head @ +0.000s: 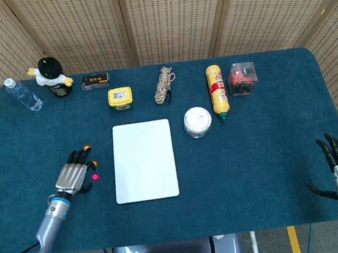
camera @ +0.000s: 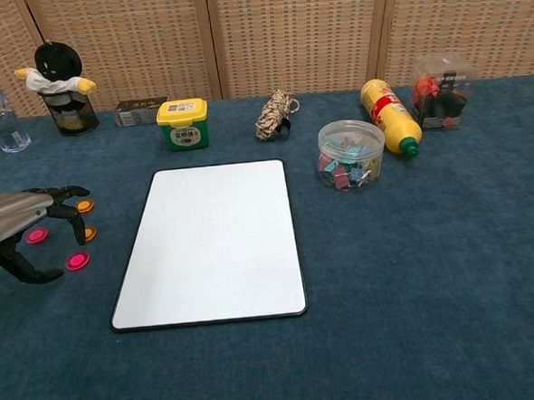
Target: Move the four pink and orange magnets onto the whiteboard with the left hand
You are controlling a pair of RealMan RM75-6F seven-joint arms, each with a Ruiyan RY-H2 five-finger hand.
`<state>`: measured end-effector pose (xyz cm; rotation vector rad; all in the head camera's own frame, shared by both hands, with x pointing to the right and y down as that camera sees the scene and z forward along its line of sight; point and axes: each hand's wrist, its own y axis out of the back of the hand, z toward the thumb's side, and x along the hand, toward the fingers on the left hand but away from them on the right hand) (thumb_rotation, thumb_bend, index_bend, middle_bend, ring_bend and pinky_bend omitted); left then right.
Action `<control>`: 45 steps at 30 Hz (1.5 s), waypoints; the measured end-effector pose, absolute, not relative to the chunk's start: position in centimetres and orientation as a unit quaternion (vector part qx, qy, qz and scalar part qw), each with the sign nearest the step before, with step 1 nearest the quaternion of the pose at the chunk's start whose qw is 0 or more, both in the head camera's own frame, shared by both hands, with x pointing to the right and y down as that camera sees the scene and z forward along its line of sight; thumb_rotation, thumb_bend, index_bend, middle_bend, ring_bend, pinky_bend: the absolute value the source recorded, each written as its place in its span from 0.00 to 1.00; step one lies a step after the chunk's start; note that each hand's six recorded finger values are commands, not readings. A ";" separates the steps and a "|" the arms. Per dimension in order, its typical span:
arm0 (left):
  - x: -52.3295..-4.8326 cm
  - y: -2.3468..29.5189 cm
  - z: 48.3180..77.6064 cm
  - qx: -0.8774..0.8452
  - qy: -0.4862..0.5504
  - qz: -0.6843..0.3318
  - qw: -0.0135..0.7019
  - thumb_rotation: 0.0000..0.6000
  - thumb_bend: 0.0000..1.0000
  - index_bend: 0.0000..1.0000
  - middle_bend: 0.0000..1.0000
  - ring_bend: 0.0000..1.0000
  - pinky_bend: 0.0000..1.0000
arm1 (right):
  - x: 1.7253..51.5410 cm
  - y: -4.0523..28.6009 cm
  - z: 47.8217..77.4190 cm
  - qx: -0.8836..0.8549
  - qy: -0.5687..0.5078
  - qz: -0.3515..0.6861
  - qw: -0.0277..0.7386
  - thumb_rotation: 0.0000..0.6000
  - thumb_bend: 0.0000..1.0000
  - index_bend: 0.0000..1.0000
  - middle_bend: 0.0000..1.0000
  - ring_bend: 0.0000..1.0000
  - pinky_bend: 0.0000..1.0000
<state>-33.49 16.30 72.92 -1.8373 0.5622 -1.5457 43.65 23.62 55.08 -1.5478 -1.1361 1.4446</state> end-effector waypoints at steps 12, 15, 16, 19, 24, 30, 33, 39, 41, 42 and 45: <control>-32.5 16.4 73.6 -0.703 0.202 -0.594 0.334 1.00 0.34 0.43 0.00 0.00 0.00 | 43.7 23.6 55.1 -0.602 -0.444 0.560 0.357 1.00 0.00 0.00 0.00 0.00 0.00; -32.5 16.4 73.7 -0.701 0.199 -0.598 0.334 1.00 0.39 0.55 0.00 0.00 0.00 | 43.7 23.6 55.1 -0.602 -0.445 0.560 0.356 1.00 0.00 0.00 0.00 0.00 0.00; -32.5 16.4 73.8 -0.700 0.199 -0.599 0.334 1.00 0.40 0.56 0.00 0.00 0.00 | 43.8 23.6 55.1 -0.602 -0.446 0.559 0.355 1.00 0.00 0.00 0.00 0.00 0.00; -32.5 16.4 73.8 -0.698 0.196 -0.601 0.336 1.00 0.42 0.56 0.00 0.00 0.00 | 43.8 23.6 55.0 -0.602 -0.447 0.558 0.354 1.00 0.00 0.00 0.00 0.00 0.00; -32.6 16.2 73.6 -0.695 0.200 -0.602 0.338 1.00 0.42 0.57 0.00 0.00 0.00 | 43.8 23.6 55.0 -0.602 -0.448 0.558 0.353 1.00 0.00 0.00 0.00 0.00 0.00; -31.0 16.1 72.0 -0.710 0.209 -0.578 0.344 1.00 0.42 0.57 0.00 0.00 0.00 | 43.8 23.6 55.0 -0.603 -0.448 0.558 0.352 1.00 0.00 0.00 0.00 0.00 0.00; -29.0 16.4 70.8 -0.727 0.210 -0.552 0.349 1.00 0.41 0.57 0.00 0.00 0.00 | 43.8 23.6 55.0 -0.603 -0.449 0.558 0.352 1.00 0.00 0.00 0.00 0.00 0.00; -24.8 17.1 69.4 -0.752 0.193 -0.512 0.366 1.00 0.40 0.57 0.00 0.00 0.00 | 43.9 23.6 55.0 -0.603 -0.449 0.559 0.350 1.00 0.00 0.00 0.00 0.00 0.00; -23.8 17.5 69.4 -0.756 0.185 -0.507 0.371 1.00 0.33 0.46 0.00 0.00 0.00 | 44.0 23.6 55.0 -0.602 -0.451 0.559 0.349 1.00 0.00 0.00 0.00 0.00 0.00; -23.2 17.7 69.5 -0.757 0.179 -0.505 0.373 1.00 0.26 0.33 0.00 0.00 0.00 | 44.0 23.6 55.0 -0.602 -0.451 0.559 0.348 1.00 0.00 0.00 0.00 0.00 0.00; -22.4 18.5 69.7 -0.760 0.163 -0.506 0.374 1.00 0.10 0.10 0.00 0.00 0.00 | 44.1 23.6 54.9 -0.602 -0.451 0.560 0.347 1.00 0.00 0.00 0.00 0.00 0.00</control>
